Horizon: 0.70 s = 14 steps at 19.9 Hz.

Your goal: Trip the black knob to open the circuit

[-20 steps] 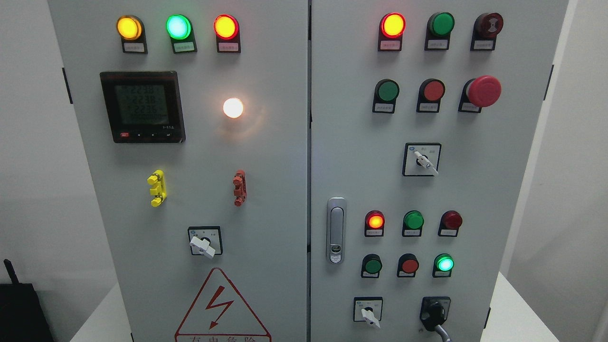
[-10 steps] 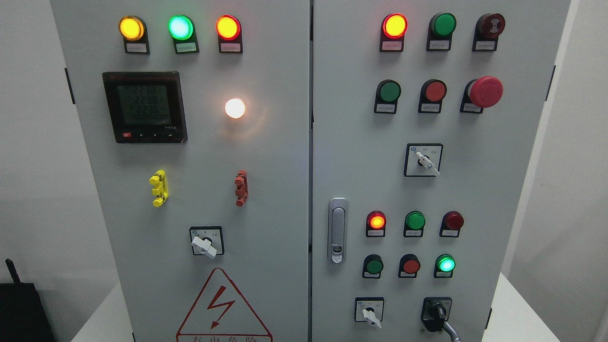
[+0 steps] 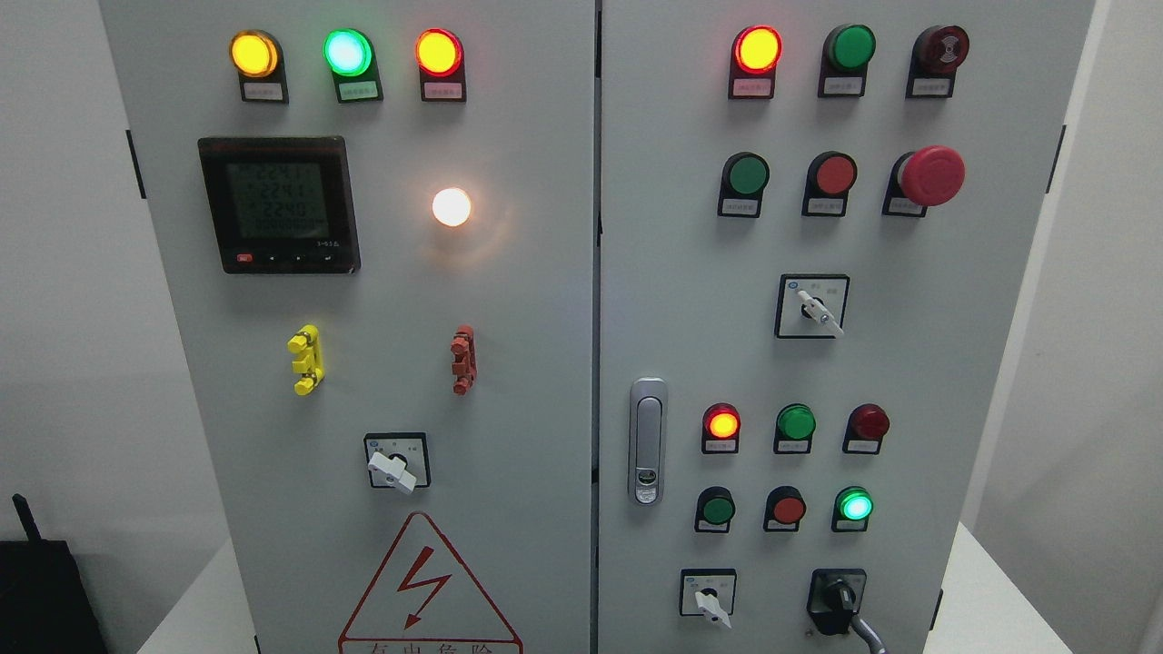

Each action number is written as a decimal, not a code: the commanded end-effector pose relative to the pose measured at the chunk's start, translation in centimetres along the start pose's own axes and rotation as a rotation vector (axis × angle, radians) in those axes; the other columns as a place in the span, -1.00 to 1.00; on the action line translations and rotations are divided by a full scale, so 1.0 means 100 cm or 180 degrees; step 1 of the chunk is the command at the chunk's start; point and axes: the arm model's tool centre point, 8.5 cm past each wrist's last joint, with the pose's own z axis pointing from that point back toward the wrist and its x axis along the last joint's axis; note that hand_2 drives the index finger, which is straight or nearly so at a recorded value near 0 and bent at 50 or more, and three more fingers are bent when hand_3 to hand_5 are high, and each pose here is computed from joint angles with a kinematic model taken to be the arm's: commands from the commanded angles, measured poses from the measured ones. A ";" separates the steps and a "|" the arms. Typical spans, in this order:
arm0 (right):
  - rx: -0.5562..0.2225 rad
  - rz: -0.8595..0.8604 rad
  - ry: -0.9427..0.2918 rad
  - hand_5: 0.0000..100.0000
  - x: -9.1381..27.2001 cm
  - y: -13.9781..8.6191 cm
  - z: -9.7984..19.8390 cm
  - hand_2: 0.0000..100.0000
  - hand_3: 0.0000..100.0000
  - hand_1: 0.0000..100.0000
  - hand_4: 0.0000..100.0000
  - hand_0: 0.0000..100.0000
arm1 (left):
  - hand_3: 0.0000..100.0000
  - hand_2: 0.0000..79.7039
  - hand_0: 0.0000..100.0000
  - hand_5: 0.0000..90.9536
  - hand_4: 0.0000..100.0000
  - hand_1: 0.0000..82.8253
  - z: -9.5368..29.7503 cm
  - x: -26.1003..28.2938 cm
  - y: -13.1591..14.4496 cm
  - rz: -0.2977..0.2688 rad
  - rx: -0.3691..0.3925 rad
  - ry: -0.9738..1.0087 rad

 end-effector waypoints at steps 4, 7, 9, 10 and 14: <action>0.0042 -0.0098 -0.0042 0.94 0.004 0.014 0.006 -1.00 1.00 -1.00 1.00 -1.00 | -1.00 -1.00 -0.76 -1.00 -1.00 -0.06 0.000 0.000 0.000 -0.0073 -0.0001 0.0008; 0.0051 -0.0098 -0.0056 0.72 0.007 0.014 0.014 -1.00 0.99 -1.00 0.75 -1.00 | -1.00 -1.00 -0.76 -1.00 -1.00 -0.06 0.000 0.000 0.000 -0.0073 -0.0001 0.0008; 0.0041 -0.0105 -0.0071 0.68 0.009 0.014 0.020 -1.00 0.92 -1.00 0.69 -1.00 | -1.00 -1.00 -0.76 -1.00 -1.00 -0.06 0.000 0.000 0.000 -0.0073 -0.0001 0.0008; 0.0043 -0.0110 -0.0071 0.66 0.011 0.014 0.023 -1.00 0.91 -1.00 0.68 -1.00 | -1.00 -1.00 -0.76 -1.00 -1.00 -0.06 0.000 0.000 0.000 -0.0073 -0.0001 0.0008; 0.0037 -0.0184 -0.0015 0.64 0.013 0.015 0.046 -1.00 0.87 -1.00 0.64 -1.00 | -1.00 -1.00 -0.76 -1.00 -1.00 -0.06 0.000 0.000 0.000 -0.0073 -0.0001 0.0008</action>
